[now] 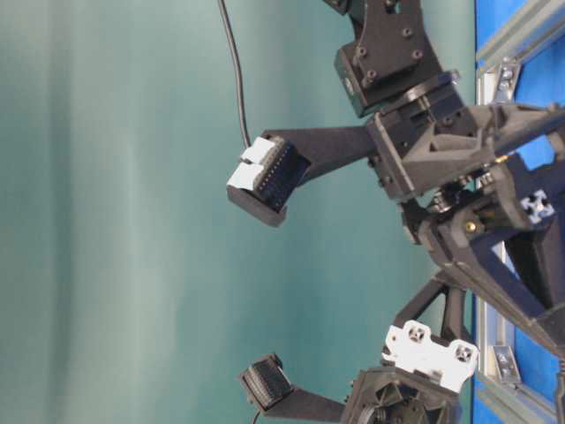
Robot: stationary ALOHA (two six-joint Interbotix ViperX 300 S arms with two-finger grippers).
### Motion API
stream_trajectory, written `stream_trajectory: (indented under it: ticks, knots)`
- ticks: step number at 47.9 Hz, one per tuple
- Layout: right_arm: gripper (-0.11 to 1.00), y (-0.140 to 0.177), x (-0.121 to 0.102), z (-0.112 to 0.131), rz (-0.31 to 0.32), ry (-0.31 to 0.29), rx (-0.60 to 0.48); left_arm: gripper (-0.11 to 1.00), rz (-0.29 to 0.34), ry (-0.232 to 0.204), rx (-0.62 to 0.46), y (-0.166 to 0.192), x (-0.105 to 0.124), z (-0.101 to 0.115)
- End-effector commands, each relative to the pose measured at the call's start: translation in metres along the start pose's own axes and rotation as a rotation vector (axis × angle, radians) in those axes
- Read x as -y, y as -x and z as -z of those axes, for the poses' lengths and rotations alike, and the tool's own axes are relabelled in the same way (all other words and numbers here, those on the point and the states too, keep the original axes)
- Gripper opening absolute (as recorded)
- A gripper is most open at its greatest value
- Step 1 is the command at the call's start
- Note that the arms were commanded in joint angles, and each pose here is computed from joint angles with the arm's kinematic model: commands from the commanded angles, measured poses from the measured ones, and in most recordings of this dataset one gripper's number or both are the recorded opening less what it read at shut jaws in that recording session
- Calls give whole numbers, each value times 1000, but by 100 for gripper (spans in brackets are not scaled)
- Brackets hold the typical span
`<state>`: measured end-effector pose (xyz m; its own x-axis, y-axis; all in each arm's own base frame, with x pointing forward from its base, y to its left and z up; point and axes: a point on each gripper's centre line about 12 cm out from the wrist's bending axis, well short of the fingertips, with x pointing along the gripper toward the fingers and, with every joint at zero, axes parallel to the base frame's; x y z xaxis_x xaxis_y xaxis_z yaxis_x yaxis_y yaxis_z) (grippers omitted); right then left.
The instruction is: Insert the wire through the string loop located on the left side.
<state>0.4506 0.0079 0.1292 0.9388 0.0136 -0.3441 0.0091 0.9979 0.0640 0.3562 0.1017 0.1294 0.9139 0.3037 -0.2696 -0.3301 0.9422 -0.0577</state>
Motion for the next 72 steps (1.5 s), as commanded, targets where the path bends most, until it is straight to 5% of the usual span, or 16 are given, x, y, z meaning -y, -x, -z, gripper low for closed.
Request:
stream_trajectory:
  ticks: [1,38,72]
  knots:
    - [0,1,-1,-15,-4,3,44,0,6,1,50,2,2,-15]
    - [0,-2,-1,-15,-4,3,44,0,6,1,49,2,2,-15]
    - [0,-53,-2,-30,-6,2,100,0,5,-1,46,3,2,-14]
